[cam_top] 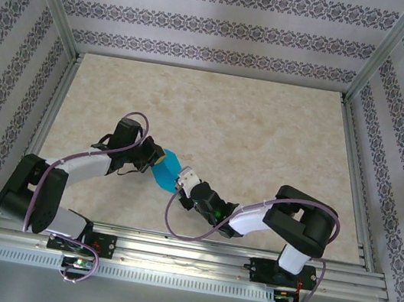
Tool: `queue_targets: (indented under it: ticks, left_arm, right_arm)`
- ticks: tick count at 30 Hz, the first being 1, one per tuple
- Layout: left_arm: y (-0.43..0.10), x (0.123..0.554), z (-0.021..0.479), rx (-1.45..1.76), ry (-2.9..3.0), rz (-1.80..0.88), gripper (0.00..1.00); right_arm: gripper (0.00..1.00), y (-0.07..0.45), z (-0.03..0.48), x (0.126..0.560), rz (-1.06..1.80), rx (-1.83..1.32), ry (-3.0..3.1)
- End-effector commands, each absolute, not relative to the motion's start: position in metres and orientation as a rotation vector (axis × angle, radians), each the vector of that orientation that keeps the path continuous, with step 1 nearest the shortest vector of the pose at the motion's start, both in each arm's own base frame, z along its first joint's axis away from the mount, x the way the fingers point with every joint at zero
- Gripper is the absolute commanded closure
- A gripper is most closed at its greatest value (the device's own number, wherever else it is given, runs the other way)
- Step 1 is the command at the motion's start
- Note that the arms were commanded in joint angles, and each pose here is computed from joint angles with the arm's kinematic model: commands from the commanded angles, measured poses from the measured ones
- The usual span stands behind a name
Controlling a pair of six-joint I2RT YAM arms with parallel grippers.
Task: Fold a paper plane with a square sheet of paper (pick it up from the middle)
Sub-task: Fourth fold the wing at the center of the table.
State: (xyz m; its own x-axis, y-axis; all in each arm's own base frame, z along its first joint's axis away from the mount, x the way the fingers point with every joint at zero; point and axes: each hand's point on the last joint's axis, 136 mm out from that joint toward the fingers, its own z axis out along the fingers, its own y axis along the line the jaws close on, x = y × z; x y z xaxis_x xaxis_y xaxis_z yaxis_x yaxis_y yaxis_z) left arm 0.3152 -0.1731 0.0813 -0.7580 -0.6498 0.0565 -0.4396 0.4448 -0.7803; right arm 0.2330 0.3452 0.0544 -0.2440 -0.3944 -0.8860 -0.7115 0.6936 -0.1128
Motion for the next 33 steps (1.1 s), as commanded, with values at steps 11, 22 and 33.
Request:
queue_targets:
  ticks: [11,22,33]
  left_arm:
    - [-0.178,0.319,0.086,-0.911,2.433,-1.227,1.0]
    - [-0.176,0.318,0.086,-0.911,2.436,-1.21,1.0]
    - [-0.175,0.316,0.086,-0.912,2.437,-1.204,1.0]
  right_arm:
    - [0.78,0.356,0.049,0.223,0.448,-0.911,1.885]
    - [0.76,0.354,0.052,0.221,0.482,-0.885,1.897]
    - [0.81,0.354,0.053,0.221,0.502,-0.865,1.908]
